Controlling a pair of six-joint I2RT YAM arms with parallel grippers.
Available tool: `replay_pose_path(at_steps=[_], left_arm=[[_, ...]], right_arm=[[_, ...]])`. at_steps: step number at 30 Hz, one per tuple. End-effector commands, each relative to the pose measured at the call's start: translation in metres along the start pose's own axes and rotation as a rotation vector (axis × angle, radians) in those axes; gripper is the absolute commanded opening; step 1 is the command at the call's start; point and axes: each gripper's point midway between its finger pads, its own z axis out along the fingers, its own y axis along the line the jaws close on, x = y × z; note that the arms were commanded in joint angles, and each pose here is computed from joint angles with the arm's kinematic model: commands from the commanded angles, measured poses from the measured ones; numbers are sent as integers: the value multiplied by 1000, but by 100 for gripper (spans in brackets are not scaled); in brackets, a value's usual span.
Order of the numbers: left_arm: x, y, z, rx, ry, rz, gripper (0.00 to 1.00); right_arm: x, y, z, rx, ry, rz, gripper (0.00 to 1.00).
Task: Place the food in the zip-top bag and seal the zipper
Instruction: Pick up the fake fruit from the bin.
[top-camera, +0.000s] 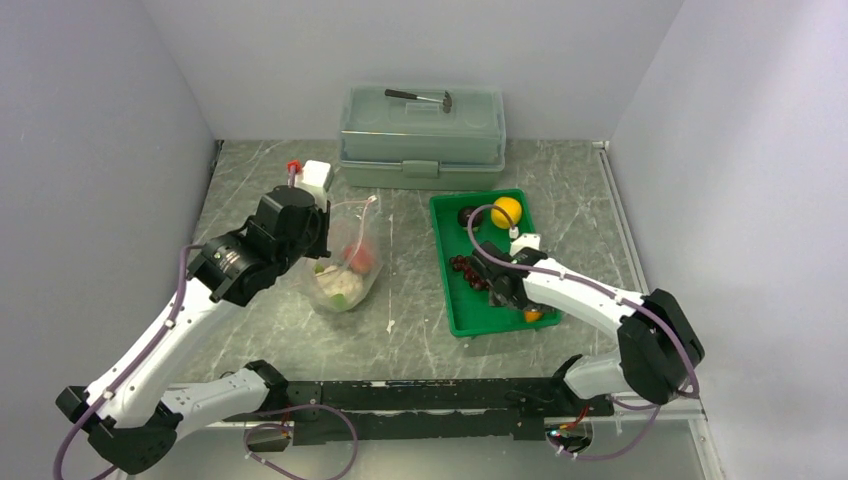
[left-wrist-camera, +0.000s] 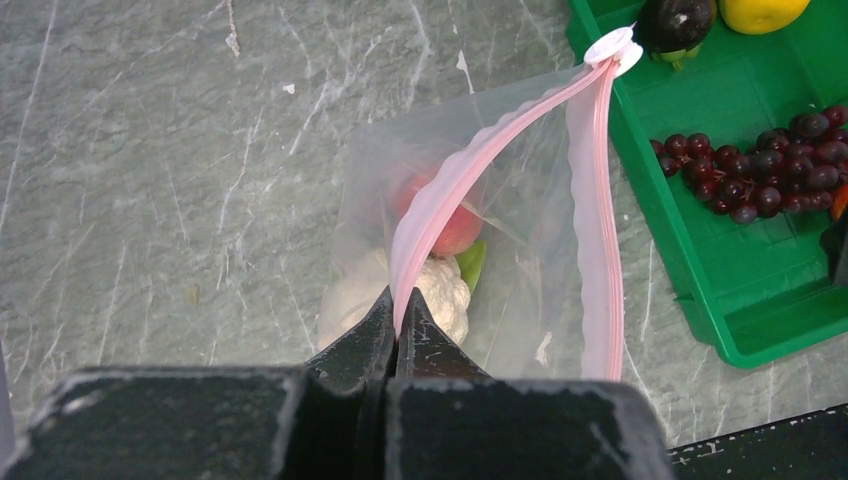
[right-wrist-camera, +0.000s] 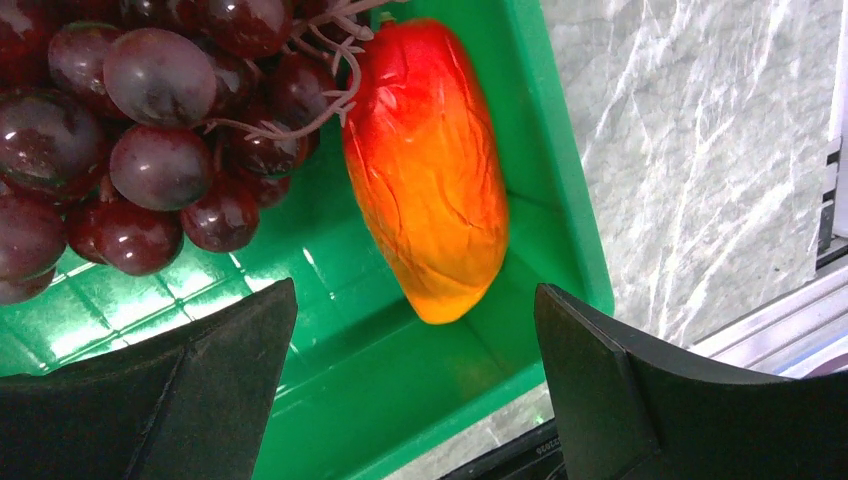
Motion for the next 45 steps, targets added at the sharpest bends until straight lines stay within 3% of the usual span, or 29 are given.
replay_pose_path(at_steps=[1,22,31,38,45], left_arm=[[-10,-1,-2,15,-53,2,0],[-3,0,5,0,-33,9,0],[-2,2,4,-3,-36,7,0],[-2,2,4,-6,-34,7,0],[-1,2,4,-4,-36,4,0]], right_arm=[[-22,8,1,12,-63,-4,92],[-23,9,29,44,-37,-15,90],[-21,11,36,42,-17,-17,81],[-19,15,36,18,-6,-16,60],[-27,15,21,-41,-27,24,50]])
